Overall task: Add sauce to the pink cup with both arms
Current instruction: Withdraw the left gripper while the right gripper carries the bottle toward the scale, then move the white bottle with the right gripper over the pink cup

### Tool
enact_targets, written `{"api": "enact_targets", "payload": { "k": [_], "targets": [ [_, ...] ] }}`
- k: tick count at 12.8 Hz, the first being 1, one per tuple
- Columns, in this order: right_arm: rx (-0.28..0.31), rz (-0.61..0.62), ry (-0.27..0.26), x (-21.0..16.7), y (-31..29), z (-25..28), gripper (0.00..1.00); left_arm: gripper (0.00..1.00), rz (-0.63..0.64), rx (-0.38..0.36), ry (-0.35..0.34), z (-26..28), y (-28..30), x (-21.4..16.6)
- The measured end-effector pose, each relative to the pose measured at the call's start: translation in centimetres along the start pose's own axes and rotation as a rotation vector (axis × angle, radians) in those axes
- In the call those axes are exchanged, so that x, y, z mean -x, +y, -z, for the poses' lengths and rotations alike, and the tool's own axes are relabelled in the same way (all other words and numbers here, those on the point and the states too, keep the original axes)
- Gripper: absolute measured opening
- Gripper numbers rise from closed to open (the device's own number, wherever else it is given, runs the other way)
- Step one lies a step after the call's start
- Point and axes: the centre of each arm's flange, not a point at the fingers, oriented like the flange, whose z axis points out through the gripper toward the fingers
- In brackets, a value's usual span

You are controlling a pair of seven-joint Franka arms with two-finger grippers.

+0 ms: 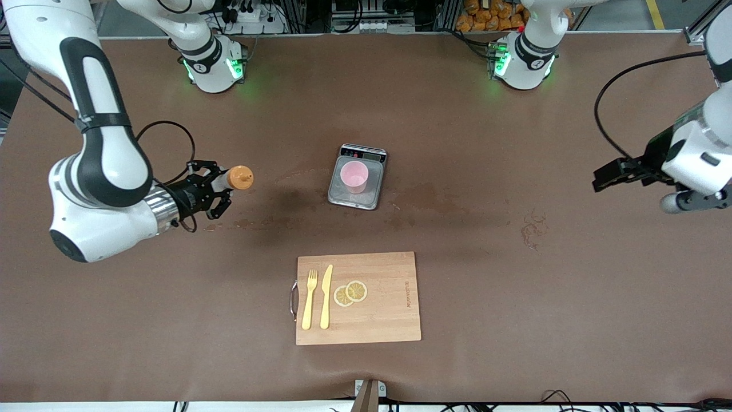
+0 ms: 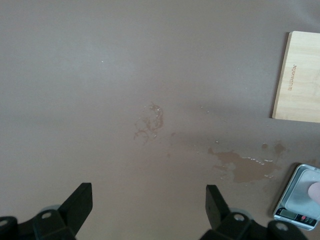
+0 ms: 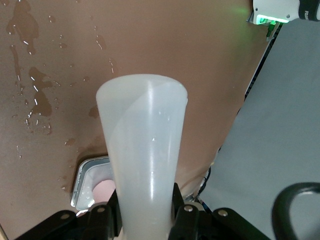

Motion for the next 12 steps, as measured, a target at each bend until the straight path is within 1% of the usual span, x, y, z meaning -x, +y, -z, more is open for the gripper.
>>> {"api": "enact_targets", "payload": {
  "k": [2,3,5,7,11,12],
  "targets": [
    [0.003,-0.06,0.077,1.7,-0.1,-1.4,0.37,1.0,-0.009,-0.002,0.01,0.9,-0.5,0.9],
    [0.007,-0.085,0.103,2.6,-0.1,-2.1,0.37,1.0,-0.01,-0.004,0.012,1.1,-0.5,1.5],
    [0.011,-0.133,0.138,4.8,0.0,-3.4,0.37,1.0,-0.013,-0.01,0.021,1.6,-0.4,2.9],
    [0.008,-0.181,0.186,7.3,0.3,-4.9,0.37,1.0,-0.018,-0.011,0.038,2.3,-0.2,3.7],
    [0.006,-0.256,0.278,11.0,0.9,-8.2,0.37,1.0,-0.021,-0.006,0.064,3.0,0.0,3.8],
    [0.002,-0.274,0.309,11.8,1.1,-9.0,0.37,1.0,-0.021,-0.006,0.066,3.1,0.0,3.8]
  ]
}}
